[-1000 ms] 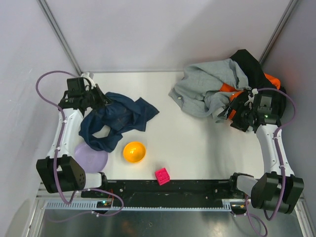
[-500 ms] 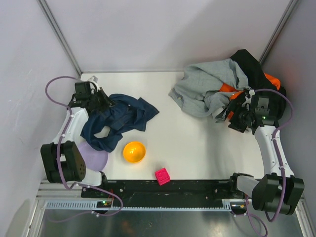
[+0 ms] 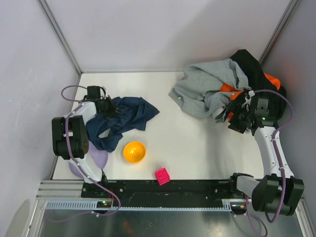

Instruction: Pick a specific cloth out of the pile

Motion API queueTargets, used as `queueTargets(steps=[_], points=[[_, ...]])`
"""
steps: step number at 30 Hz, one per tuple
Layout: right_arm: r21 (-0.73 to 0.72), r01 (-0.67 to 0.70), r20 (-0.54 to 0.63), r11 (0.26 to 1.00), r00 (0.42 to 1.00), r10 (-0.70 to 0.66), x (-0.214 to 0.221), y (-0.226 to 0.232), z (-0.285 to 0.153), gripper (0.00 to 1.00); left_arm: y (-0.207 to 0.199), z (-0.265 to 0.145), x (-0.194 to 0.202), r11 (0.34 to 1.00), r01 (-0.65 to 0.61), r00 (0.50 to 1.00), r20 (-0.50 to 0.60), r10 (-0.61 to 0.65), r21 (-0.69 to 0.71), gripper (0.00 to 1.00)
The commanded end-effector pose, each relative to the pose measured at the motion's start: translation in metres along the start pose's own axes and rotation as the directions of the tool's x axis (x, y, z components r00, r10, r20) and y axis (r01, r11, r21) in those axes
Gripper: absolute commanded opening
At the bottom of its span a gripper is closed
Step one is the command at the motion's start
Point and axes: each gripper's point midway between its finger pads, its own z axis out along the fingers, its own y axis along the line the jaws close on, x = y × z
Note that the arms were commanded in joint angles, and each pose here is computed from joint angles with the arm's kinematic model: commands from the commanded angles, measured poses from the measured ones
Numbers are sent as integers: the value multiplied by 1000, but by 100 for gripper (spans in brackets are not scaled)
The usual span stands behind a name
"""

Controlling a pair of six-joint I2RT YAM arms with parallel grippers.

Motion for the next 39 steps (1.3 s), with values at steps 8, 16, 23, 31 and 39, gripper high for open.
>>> queueTargets(steps=[8,16,23,31,39], points=[[-24,16,41,1000,999,-15,-2,9,-11,90,-41,-39,-39,995,-73,986,155,62,68,53],[-33,25,55,999,998,-24,0,12,-19,91,-91,-108,-44,966,-168,956,272,111,194,97],[-34,29,48,999,998,-27,6,12,-20,92,-96,-142,-17,950,-226,945,287,159,216,100],[-28,33,29,999,999,-32,17,7,-18,92,-58,-140,22,955,-296,939,195,284,34,95],[-23,37,16,999,999,-37,23,3,-16,92,-31,-117,81,933,-354,935,-47,352,-57,91]])
